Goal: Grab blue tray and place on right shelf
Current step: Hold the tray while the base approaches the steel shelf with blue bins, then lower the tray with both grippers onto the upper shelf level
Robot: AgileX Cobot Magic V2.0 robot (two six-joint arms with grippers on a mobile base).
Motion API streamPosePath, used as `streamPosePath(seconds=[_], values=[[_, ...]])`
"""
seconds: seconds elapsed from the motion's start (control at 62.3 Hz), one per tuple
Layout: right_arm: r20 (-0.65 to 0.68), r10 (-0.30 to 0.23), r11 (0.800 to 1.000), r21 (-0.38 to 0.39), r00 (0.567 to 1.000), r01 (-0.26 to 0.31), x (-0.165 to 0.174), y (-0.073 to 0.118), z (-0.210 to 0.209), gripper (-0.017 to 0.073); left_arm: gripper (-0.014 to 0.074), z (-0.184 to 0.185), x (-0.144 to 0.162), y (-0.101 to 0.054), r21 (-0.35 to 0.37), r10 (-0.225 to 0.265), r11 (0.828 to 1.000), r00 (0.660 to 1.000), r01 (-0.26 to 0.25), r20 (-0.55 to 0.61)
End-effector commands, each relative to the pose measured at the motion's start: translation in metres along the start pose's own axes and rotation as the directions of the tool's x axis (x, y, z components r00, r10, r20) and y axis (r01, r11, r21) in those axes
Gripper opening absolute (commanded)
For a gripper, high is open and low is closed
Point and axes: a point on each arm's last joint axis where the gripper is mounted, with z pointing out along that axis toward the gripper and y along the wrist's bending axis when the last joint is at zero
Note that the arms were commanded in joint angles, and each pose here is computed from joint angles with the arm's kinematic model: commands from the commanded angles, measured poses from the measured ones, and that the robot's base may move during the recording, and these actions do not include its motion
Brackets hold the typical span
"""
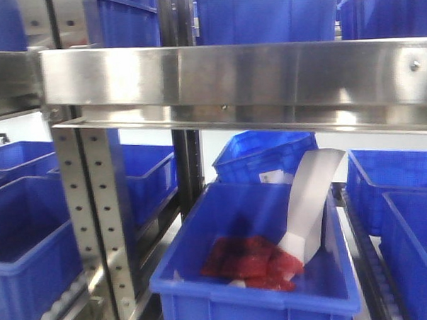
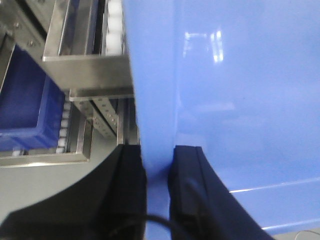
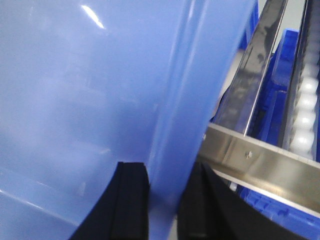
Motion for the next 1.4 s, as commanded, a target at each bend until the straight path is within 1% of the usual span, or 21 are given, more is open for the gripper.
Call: streamPosePath(seconds=[0.0, 0.225, 0.337, 0.498, 0.819, 1.172, 1.269, 1.381], values=[[0.171, 0.012, 0.995, -0.099, 0.985, 0.005, -0.018, 0.008, -0.016, 0.0059, -0.0048, -0.018, -0.009, -0.006, 0.108, -0.014, 0.994, 0.994, 0.002, 0.108], [0.243, 0.027, 0.993, -0.116, 0.970, 0.001, -0.016, 0.004, -0.042, 0.0059, -0.0048, -0.018, -0.006, -0.005, 0.101, -0.016, 0.995, 0.997, 0.009, 0.075], [0.275, 0.035, 0.992, -0.123, 0.961, 0.000, -0.015, 0.001, -0.054, 0.0059, -0.0048, -0.018, -0.005, -0.007, 0.120, -0.025, 0.993, 0.998, 0.018, 0.059], [0.280, 0.036, 0.992, -0.125, 0.959, -0.001, -0.014, 0.001, -0.056, 0.0059, -0.0048, -0.020, -0.004, -0.006, 0.126, -0.029, 0.992, 0.998, 0.021, 0.061], [0.280, 0.036, 0.992, -0.125, 0.959, -0.001, -0.014, 0.001, -0.056, 0.0059, -0.0048, -0.031, -0.002, -0.004, 0.160, -0.049, 0.986, 0.996, 0.038, 0.068], [0.280, 0.036, 0.992, -0.125, 0.959, -0.001, -0.014, 0.001, -0.056, 0.0059, -0.0048, -0.032, -0.002, -0.004, 0.162, -0.051, 0.986, 0.996, 0.039, 0.068], [0.280, 0.036, 0.992, -0.125, 0.959, -0.001, -0.014, 0.001, -0.056, 0.0059, -0.0048, -0.032, -0.002, -0.005, 0.181, -0.058, 0.982, 0.997, 0.046, 0.060], [0.280, 0.036, 0.992, -0.125, 0.959, -0.001, -0.014, 0.001, -0.056, 0.0059, -0.0048, -0.031, -0.003, -0.007, 0.197, -0.063, 0.979, 0.995, 0.047, 0.075]])
